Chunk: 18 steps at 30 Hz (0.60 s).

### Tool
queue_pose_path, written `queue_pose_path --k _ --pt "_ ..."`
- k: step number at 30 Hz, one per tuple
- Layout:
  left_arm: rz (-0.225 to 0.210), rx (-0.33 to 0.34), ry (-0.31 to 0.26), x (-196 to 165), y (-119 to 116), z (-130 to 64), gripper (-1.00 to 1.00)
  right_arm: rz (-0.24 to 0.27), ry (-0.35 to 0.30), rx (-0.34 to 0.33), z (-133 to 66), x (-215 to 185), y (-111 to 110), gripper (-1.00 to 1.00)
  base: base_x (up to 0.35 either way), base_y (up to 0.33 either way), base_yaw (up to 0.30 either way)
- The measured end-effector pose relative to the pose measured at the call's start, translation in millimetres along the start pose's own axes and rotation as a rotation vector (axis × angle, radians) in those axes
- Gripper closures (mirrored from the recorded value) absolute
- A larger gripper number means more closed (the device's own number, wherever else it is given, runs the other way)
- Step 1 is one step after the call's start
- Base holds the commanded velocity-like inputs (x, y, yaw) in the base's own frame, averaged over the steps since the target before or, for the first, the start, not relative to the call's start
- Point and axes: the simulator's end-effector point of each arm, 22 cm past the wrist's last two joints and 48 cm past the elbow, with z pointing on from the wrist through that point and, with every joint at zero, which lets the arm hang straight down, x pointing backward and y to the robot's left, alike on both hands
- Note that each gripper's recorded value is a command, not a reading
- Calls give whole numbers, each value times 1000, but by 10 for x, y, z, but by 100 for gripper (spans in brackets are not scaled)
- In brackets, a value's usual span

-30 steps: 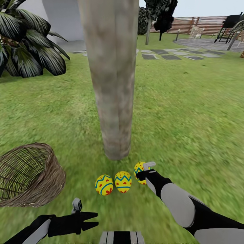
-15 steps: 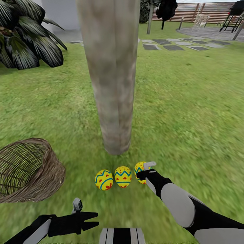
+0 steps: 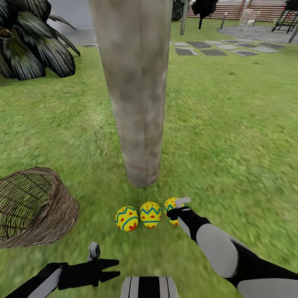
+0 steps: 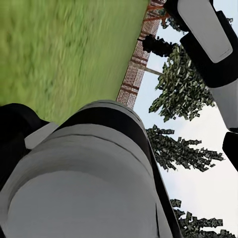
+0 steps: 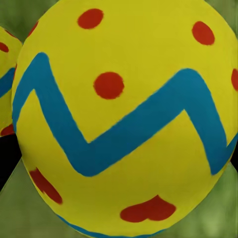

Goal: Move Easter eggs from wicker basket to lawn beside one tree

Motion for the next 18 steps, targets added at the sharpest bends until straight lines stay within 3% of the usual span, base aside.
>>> queue_pose_path --k 7,18 --pt "-2 3 -4 -10 -5 -8 -100 0 1 1 3 3 -1 100 63 0 0" --pt "-45 3 1 22 152 8 -100 6 34 -3 181 207 18 100 0 0 0"
